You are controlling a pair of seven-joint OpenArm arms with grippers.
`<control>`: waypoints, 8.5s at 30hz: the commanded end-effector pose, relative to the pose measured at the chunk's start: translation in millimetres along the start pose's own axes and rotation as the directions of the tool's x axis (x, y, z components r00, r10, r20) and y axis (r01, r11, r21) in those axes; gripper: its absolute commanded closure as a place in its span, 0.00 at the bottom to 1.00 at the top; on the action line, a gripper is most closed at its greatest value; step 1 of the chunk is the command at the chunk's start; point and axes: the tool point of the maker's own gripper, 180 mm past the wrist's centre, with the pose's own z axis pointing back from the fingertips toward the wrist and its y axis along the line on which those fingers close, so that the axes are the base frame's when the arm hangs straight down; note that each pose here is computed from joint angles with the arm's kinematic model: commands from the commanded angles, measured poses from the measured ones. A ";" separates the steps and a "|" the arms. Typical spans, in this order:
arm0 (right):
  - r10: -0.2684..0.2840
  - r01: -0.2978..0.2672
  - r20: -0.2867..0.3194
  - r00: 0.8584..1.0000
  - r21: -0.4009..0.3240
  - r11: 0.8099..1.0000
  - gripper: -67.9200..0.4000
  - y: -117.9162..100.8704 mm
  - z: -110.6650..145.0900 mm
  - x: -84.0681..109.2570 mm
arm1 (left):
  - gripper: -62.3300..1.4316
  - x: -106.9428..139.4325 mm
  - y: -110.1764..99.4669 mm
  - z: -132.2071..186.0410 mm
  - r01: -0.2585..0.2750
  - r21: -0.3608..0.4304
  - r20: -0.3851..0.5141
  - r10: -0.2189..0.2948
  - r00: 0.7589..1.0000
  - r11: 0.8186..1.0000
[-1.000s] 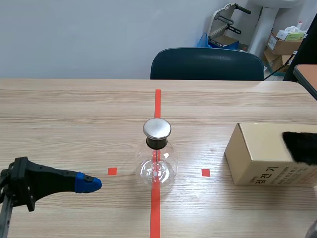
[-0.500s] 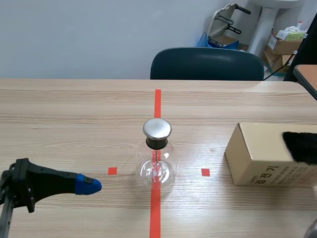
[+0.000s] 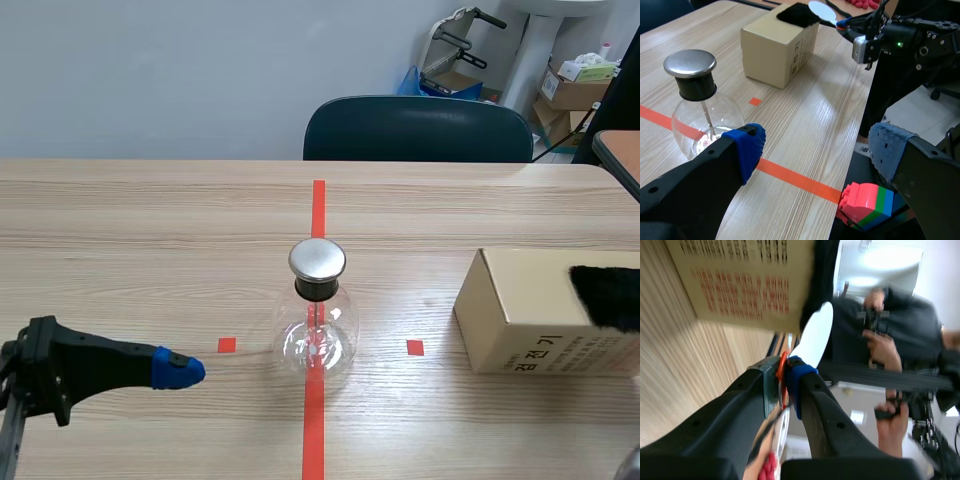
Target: Do the electroscope experiment
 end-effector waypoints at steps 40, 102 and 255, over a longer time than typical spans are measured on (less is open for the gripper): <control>0.057 -0.050 0.178 0.982 -0.039 0.998 0.98 -8.0 1.6 28.5 | 0.27 12.4 -2.3 -6.0 -0.008 0.000 0.053 0.008 0.999 1.000; 0.072 -0.067 0.219 0.973 -0.031 0.997 0.98 -5.9 2.8 35.0 | 0.27 12.4 -2.3 -6.0 -0.008 0.000 0.053 0.008 0.999 1.000; -0.035 0.098 0.204 0.978 -0.311 0.945 0.98 -114.7 -46.6 199.9 | 0.91 -101.4 121.5 -84.1 0.072 0.309 -0.099 -0.043 0.994 0.948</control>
